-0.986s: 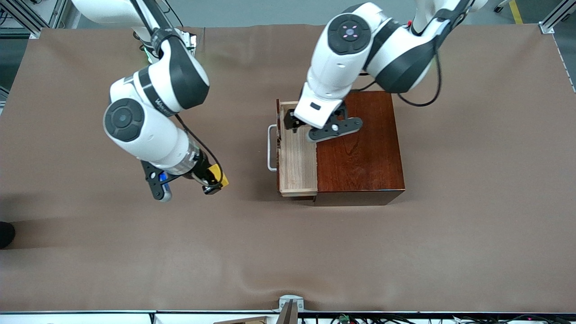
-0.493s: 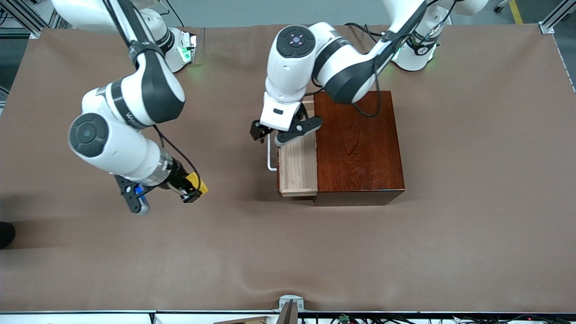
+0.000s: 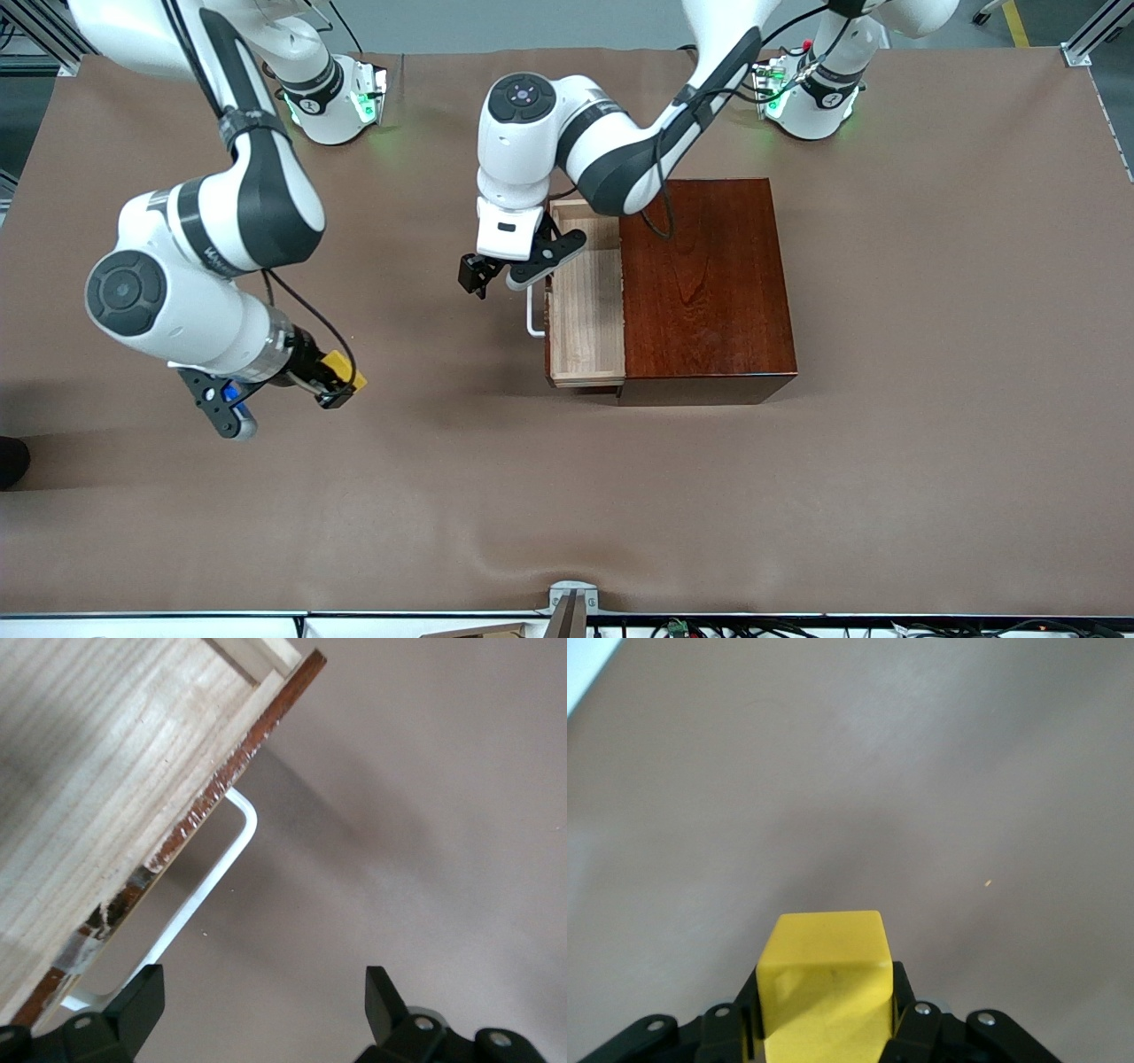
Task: Open drawer, take yellow block, close drawer
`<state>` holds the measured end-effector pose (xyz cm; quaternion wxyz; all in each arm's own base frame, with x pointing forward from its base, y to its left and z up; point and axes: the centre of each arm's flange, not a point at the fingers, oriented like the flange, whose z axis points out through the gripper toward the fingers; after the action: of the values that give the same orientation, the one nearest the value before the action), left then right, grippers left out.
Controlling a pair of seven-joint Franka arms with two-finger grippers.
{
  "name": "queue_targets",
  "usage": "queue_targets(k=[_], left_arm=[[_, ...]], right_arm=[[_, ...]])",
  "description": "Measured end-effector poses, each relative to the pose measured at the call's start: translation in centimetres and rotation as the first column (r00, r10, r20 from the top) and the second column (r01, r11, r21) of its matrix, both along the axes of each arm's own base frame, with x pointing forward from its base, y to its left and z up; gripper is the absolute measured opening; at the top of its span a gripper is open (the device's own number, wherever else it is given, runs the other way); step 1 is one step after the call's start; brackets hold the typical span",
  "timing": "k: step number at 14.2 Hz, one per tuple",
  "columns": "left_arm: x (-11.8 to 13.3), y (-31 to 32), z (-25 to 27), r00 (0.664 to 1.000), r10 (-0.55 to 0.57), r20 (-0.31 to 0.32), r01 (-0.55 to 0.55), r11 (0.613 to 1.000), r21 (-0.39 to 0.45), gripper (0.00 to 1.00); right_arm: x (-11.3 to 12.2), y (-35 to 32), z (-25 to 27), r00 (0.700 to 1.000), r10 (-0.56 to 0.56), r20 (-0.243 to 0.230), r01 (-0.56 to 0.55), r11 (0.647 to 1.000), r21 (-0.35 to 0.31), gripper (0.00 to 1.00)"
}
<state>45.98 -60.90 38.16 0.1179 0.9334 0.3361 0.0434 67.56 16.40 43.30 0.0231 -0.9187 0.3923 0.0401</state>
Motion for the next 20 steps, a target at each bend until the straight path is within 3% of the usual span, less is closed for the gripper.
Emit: queue_targets(k=[9, 16, 20], left_arm=[[-0.3, -1.1, -1.8, 0.998, 0.056, 0.000, -0.056, 0.998, -0.040, 1.00], [-0.7, -2.1, -4.2, 0.986, 0.164, -0.022, -0.165, 0.982, -0.088, 1.00], [-0.5, -2.2, -6.8, 0.968, 0.244, -0.052, -0.248, 0.964, -0.092, 1.00]], right_arm=[[0.0, -10.9, -5.3, 0.977, 0.196, -0.078, -0.195, 0.981, 0.020, 0.56], [-1.2, -20.6, -10.9, 0.918, 0.395, -0.038, -0.393, 0.918, 0.052, 0.56], [-2.8, -21.6, -14.6, 0.876, 0.480, -0.038, -0.477, 0.876, 0.067, 0.56]])
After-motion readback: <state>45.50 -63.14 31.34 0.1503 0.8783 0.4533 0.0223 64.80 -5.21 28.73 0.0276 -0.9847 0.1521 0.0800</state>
